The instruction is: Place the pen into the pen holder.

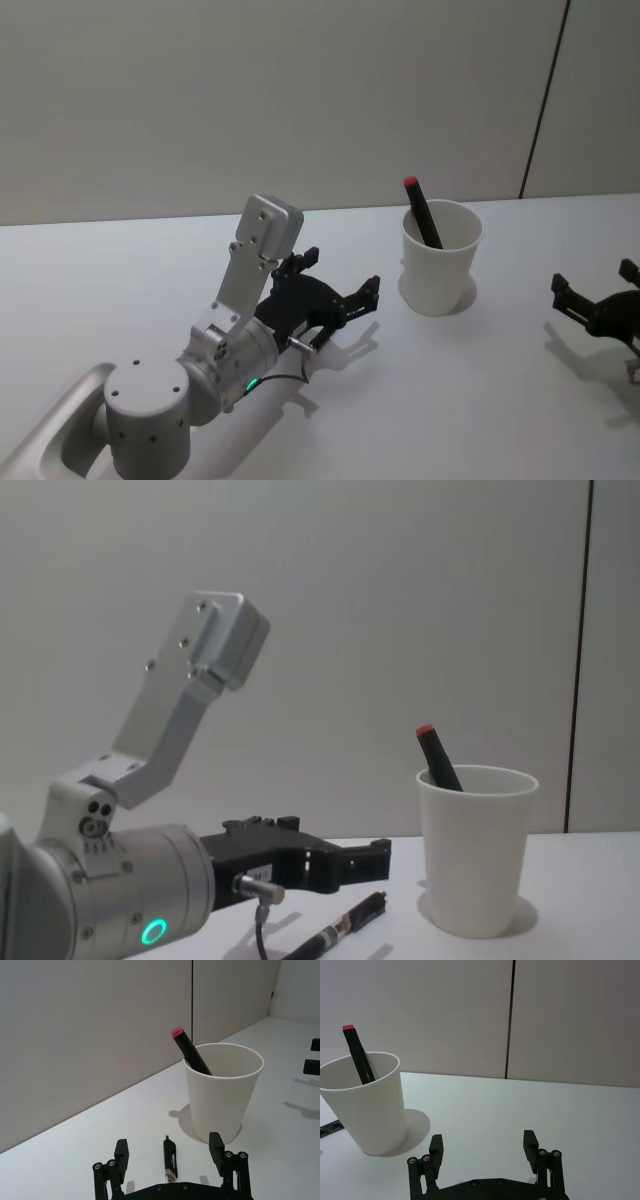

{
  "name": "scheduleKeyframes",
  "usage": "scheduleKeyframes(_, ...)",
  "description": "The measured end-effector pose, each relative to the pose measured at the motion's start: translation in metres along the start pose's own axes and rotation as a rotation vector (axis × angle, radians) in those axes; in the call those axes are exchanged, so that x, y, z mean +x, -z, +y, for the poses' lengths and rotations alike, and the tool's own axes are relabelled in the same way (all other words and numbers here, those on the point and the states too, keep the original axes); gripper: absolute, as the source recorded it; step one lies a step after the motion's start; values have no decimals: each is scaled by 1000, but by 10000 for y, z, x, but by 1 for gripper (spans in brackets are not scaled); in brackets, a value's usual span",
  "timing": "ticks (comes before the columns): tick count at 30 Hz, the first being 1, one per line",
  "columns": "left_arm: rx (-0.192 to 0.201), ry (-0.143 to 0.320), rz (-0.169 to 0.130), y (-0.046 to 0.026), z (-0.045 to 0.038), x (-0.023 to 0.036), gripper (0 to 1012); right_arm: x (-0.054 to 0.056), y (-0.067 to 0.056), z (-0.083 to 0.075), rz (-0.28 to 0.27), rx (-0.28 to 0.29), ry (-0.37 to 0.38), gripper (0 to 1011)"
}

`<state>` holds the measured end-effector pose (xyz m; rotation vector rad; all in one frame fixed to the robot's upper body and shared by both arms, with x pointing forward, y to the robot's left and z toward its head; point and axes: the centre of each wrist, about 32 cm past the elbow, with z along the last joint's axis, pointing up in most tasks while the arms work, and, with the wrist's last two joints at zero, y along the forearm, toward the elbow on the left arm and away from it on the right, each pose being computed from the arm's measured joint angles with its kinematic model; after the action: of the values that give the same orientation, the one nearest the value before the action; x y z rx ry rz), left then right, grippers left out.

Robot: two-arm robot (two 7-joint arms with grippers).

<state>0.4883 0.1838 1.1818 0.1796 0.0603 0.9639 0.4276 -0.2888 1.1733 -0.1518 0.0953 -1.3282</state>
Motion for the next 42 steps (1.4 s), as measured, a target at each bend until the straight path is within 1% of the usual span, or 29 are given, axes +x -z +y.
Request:
scheduleKeyframes(3,3,-5,-6,2,0,-5,1001,-4,6,-5,5,2,-5,1003)
scheduleKeyframes(6,4,-8,-12,2,0,-8,1001,-11,-7,-19,13,15,-12,1003)
scheduleKeyframes(11,8,-10,-17,3,-3,-15,1001,-21,-59,-51,25,43,-27,1003)
scheduleKeyframes(15,13,-10,-18,12,-10,-22,1001,-27,-74,-64,31,51,-32,1003)
scheduleKeyframes(21,28,-5,-9,55,-29,-33,1001,-37,-80,-72,39,54,-41,1003)
scheduleKeyframes(24,40,-3,-2,93,-43,-37,1001,-42,-73,-69,43,53,-44,1004)
scheduleKeyframes(29,56,-4,2,138,-57,-38,1001,-46,-64,-60,48,51,-47,1004)
scheduleKeyframes(36,73,-10,-1,190,-69,-27,1001,-46,-53,-40,57,49,-51,1004)
scheduleKeyframes(42,75,-20,-14,214,-76,-13,1001,-45,-50,-21,62,50,-54,1003)
